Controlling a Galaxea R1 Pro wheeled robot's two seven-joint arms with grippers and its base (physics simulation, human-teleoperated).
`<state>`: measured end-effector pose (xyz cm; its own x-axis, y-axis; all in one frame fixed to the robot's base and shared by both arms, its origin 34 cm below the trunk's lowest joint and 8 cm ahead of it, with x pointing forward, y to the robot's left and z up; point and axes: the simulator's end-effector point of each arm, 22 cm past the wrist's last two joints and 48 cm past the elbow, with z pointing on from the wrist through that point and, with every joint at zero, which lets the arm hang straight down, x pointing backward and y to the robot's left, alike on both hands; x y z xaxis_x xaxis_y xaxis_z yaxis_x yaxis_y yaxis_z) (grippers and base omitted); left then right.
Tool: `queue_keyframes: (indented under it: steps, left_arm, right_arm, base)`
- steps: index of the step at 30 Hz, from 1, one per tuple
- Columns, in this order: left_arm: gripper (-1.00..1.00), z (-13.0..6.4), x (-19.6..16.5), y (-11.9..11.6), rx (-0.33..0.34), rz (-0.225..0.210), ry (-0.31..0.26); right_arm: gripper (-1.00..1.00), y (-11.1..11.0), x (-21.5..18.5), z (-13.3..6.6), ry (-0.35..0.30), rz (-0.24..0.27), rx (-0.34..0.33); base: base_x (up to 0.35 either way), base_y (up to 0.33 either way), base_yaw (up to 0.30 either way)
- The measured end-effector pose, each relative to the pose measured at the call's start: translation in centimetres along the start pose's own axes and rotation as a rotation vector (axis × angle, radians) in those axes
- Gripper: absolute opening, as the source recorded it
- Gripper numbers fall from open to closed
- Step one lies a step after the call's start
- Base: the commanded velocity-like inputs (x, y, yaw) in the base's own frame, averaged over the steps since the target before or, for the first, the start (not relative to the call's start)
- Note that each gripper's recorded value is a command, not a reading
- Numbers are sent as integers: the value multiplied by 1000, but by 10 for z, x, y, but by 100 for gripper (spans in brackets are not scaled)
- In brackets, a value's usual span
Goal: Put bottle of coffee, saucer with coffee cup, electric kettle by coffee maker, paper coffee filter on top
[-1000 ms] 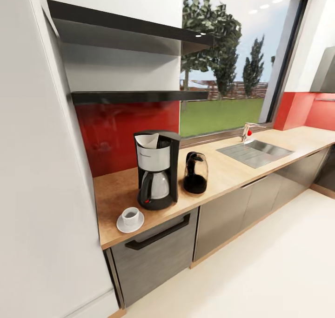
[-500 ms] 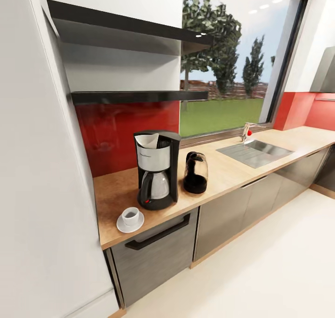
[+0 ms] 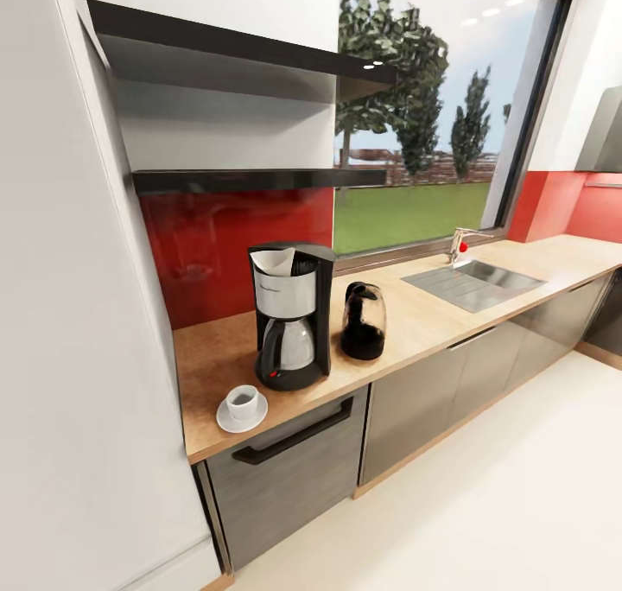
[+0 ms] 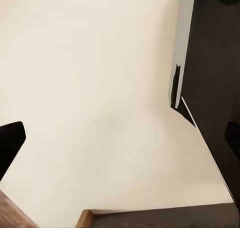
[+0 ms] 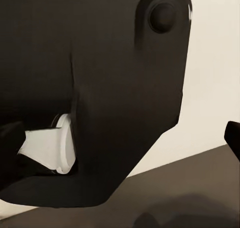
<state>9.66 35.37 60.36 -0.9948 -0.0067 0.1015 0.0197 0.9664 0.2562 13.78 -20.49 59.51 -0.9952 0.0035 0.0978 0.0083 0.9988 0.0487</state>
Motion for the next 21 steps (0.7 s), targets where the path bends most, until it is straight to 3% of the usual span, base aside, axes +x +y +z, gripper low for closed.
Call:
queue_keyframes:
  steps: [21]
  left_arm:
    - [100,0,4,-2,5,5,18]
  right_arm:
    - [100,2,-3,0,-9,10,-2]
  base:
    - [0,0,0]
